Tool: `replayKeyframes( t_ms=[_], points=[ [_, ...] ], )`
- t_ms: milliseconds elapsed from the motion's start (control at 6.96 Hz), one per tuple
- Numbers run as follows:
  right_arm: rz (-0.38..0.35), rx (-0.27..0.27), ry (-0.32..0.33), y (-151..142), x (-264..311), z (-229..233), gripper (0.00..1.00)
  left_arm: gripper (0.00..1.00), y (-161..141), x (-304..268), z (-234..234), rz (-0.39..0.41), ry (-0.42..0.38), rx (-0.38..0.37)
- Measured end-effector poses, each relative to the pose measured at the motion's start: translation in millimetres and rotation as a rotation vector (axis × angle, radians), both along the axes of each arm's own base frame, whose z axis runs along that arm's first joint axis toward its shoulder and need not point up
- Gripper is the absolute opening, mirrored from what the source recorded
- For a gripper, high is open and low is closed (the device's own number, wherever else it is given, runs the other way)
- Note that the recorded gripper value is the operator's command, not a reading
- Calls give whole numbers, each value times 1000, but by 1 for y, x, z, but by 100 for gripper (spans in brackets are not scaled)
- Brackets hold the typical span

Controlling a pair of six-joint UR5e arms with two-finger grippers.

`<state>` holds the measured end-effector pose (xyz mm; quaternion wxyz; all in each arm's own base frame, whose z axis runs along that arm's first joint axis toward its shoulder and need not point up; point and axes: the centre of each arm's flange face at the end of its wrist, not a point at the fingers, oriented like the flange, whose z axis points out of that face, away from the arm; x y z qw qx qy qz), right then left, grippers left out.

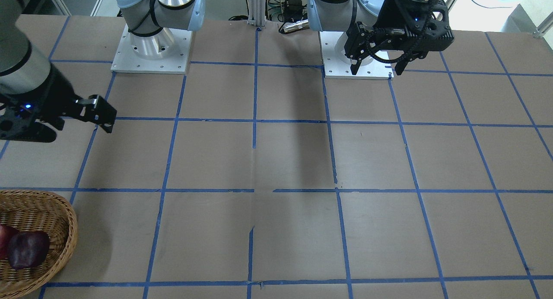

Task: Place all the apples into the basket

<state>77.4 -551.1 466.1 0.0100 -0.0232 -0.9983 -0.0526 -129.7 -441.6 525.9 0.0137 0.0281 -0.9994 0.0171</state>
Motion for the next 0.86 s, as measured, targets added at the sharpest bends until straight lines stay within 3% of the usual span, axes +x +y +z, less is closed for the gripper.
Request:
replayKeyframes(
  t_ms=[288, 575, 862],
  points=[
    [-41, -11, 13, 40, 43, 12, 100, 100, 2, 0, 0, -2, -1, 3],
    [-43, 21, 16, 72, 53, 14, 100, 100, 1, -2, -1, -4, -1, 4],
    [-56, 32, -10, 79, 50, 11, 100, 100, 2, -3, 0, -5, -1, 2]
  ],
)
